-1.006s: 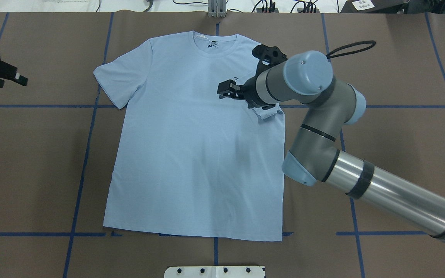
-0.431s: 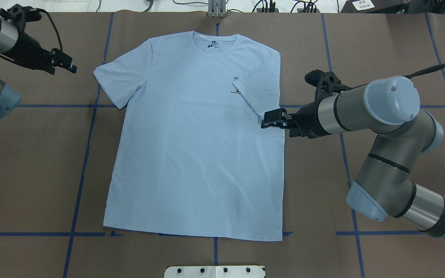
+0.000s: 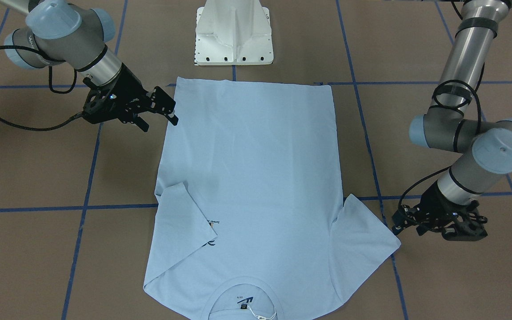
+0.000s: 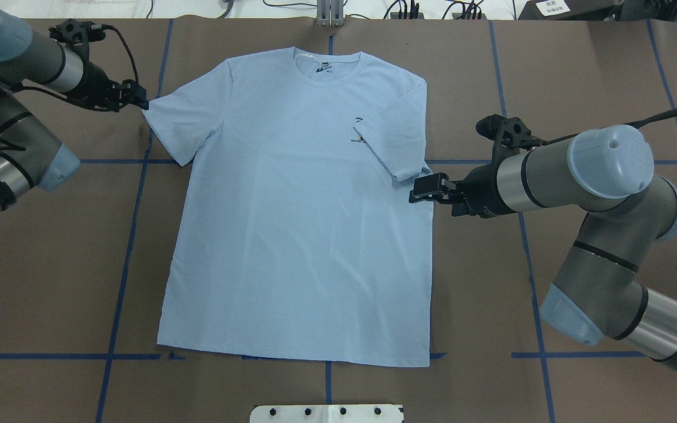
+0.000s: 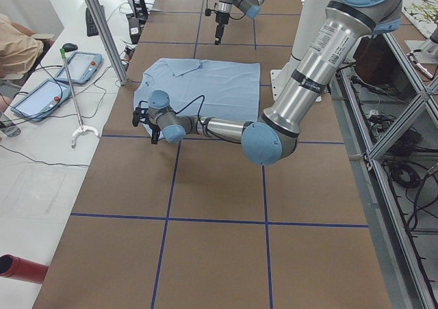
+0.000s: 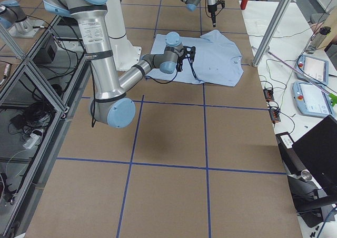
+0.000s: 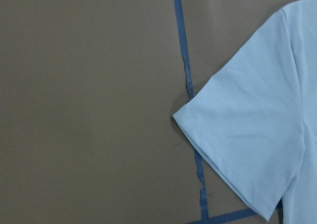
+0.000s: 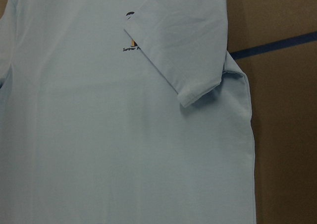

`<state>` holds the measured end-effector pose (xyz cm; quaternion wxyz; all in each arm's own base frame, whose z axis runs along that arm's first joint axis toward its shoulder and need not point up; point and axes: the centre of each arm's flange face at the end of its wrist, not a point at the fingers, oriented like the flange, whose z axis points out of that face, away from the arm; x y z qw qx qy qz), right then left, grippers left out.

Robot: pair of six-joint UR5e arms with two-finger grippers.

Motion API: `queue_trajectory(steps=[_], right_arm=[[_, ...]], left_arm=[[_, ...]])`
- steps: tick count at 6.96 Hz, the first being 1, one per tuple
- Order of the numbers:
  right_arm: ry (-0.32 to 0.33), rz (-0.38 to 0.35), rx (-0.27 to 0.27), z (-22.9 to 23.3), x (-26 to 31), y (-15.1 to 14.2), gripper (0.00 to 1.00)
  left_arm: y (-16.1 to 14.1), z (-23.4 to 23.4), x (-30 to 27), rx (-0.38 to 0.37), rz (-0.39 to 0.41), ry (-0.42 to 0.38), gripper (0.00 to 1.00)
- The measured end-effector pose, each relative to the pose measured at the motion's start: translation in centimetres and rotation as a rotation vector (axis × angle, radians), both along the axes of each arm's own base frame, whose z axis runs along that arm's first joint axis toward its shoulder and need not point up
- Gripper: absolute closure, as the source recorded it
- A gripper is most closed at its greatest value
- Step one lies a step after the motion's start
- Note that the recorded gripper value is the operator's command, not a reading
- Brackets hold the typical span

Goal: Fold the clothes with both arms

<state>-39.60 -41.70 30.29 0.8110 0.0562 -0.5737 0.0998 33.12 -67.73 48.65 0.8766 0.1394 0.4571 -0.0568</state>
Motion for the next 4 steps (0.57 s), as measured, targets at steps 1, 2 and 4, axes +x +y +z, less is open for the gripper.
queue_trajectory(steps=[1,2,4], right_arm=[[0.001,-0.002,0.001,0.05,-0.09,0.01,0.00],[0.001,-0.004,0.002,0.02,-0.17,0.02,0.00],[0.001,-0.008,0.003,0.02,-0.26,0.04,0.00]], left_arm=[[-0.66,0.27,0.72,0.004,-0.010,-0.005,0.41],[-0.99,0.38,1.11,0.005,-0.013,-0.008,0.44],[-0.97,0.59,1.69,0.004,-0.008,-0.011,0.47]])
